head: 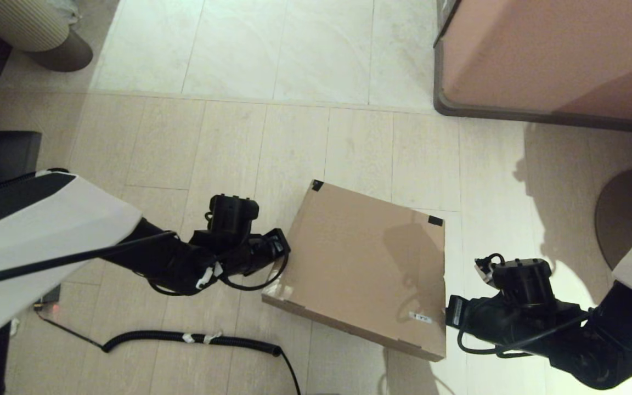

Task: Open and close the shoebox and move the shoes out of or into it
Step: Open the shoe box

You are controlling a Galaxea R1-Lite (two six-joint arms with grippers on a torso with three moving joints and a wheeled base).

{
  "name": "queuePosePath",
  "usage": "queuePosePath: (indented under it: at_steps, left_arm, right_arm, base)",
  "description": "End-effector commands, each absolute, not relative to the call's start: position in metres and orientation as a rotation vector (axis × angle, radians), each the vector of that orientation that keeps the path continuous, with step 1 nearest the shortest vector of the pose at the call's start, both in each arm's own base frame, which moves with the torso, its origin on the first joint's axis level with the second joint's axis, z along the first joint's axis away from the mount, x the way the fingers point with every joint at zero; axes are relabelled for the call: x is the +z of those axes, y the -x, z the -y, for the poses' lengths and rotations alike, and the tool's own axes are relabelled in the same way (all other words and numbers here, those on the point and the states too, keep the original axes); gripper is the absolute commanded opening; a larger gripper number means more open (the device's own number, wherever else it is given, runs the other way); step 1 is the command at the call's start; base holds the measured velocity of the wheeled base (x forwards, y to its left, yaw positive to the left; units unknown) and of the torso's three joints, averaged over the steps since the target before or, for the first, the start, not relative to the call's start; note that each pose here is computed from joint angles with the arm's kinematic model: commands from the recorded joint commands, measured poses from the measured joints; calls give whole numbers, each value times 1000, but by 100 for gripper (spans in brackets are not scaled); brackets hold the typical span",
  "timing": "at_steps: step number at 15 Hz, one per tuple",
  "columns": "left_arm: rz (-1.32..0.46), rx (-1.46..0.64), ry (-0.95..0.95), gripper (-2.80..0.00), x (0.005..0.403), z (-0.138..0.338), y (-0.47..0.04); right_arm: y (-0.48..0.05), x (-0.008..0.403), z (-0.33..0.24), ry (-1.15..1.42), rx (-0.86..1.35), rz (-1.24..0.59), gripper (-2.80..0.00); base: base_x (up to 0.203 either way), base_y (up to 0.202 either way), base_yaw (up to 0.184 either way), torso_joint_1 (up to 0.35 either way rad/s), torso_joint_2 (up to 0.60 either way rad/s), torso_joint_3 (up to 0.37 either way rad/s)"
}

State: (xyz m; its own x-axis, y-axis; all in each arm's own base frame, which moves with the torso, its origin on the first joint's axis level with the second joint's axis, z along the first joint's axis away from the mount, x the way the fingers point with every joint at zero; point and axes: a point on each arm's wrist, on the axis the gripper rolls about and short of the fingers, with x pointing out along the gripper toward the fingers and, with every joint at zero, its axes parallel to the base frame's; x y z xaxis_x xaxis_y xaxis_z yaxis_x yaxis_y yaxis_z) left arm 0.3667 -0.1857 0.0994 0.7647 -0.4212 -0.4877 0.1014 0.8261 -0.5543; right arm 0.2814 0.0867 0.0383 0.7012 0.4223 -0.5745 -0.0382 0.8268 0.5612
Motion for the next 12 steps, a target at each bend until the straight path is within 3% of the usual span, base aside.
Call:
queuePosePath:
  at_steps: [1, 12]
  left_arm:
    - [-618, -313, 574, -280, 118, 186, -361]
    - [-593, -393, 794, -280, 162, 189, -350]
  right_arm:
    - [-278, 53, -85, -567, 283, -714, -280]
    - [-276, 111, -77, -734, 245, -636, -280]
  base:
    - [0, 0, 0, 0, 0, 0]
    - [0, 0, 0, 0, 0, 0]
